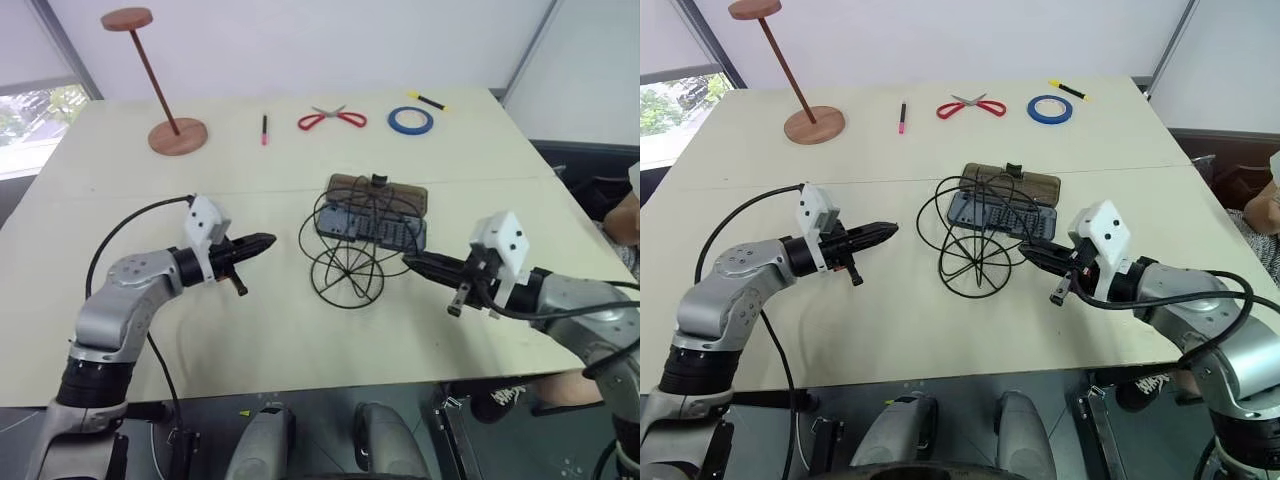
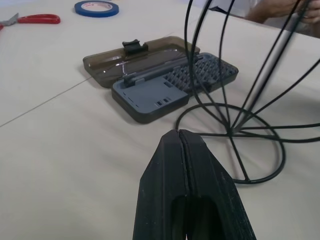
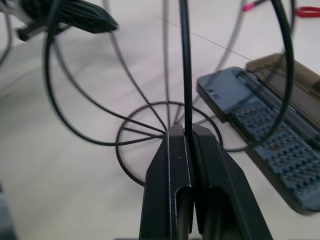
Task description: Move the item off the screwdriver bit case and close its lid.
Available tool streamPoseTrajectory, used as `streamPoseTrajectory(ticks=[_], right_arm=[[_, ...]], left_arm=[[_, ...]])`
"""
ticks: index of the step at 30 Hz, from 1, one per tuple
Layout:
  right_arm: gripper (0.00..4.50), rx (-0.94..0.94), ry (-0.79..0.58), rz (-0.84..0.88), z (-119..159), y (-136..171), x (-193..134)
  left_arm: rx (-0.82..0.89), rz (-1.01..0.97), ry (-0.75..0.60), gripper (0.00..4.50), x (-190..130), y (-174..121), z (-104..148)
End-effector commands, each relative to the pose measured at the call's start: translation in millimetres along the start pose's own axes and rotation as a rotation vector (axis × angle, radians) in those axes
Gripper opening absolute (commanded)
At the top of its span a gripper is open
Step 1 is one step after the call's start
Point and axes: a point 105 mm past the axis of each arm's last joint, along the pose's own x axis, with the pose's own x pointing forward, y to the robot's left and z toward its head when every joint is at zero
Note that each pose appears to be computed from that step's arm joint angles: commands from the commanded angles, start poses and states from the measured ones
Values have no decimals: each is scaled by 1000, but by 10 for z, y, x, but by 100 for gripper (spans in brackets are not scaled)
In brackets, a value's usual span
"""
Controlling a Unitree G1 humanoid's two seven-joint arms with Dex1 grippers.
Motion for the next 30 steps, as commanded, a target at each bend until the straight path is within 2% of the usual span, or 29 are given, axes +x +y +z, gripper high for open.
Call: streamPoseTrajectory(ticks=[1,8,10,14,20,26,30], right_arm=[[4,-118,-114,24,466,16,-94],[4,-215,-277,-77,1119,-305,-247],[4,-225,-304,-90,1215,-355,-280],[4,-250,-397,-283,1500,-753,-471],[4,-251,-425,-652,1395,-1443,-650],[4,-186,-458,-1064,975,-1962,-903],[4,-186,-410,-1261,576,-2110,-1033]], left_arm=[[43,-6,-30,0,32,15,104],[52,-19,-42,0,110,8,102],[52,-20,-43,0,120,4,95],[53,-19,-50,0,131,-13,82],[56,-16,-49,0,131,-34,53],[63,-15,-40,0,119,-48,20],[63,-18,-34,0,122,-55,3]])
